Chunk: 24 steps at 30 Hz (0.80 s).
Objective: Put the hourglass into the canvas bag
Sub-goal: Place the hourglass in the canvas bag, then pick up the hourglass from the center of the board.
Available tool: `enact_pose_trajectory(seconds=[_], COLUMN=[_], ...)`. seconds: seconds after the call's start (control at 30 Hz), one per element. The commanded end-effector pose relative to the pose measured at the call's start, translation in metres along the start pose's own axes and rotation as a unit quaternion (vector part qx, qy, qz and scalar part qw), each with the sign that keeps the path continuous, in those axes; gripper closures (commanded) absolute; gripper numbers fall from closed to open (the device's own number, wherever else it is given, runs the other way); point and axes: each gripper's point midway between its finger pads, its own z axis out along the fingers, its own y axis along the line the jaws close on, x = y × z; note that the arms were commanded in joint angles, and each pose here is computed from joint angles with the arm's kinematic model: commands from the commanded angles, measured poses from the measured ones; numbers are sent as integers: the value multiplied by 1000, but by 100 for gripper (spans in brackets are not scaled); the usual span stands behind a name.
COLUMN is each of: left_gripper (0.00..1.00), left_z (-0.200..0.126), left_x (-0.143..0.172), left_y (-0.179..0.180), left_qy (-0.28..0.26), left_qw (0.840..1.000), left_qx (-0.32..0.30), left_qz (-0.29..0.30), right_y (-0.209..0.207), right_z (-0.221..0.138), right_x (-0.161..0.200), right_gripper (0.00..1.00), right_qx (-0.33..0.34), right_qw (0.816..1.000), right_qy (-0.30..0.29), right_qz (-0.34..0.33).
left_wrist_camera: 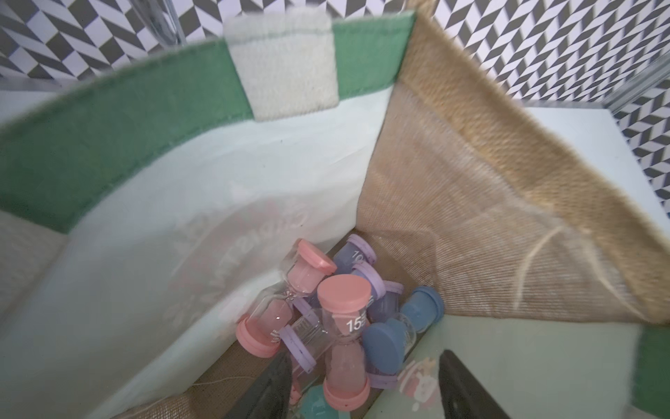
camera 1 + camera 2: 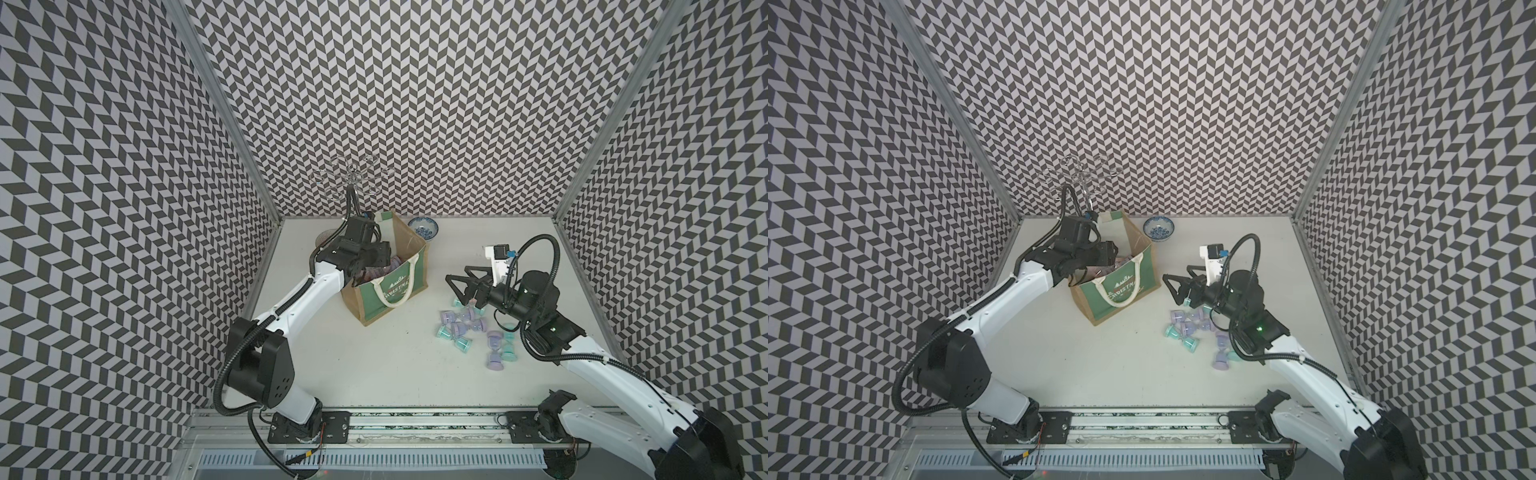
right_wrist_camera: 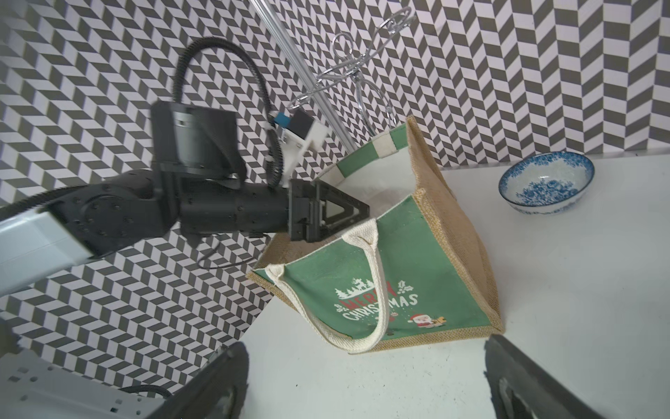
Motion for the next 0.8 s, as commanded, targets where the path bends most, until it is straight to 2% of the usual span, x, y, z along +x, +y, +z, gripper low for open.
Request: enact_pose_trajectory(seconds=[0.0,0.2,0.37,0.57,0.77], left_gripper=[34,33,32,30,28], left_z=[-26,-71,-99,-127,-134], left_x=[-23,-44,-38,-7,42], left_y=[-22,-45,-78,-130,-164], left_qy=[-39,-98,-126,-131,-85], left_qw=[998,993,986,969,963], left_qx=[40,66,104,187,236], left_qz=[1,8,45,100,99], right_y=[-3,-18,-18,-31,-41], right_z=[-10,-24,-31,-45,-57], right_x=[-15,-11,-1,15,37], right_gripper=[1,1,1,1,1], right_qx=[29,82,87,128,152], right_qw=[999,996,996,990,985], right_qy=[-21,-17,9,34,60], right_qz=[1,20,28,43,50])
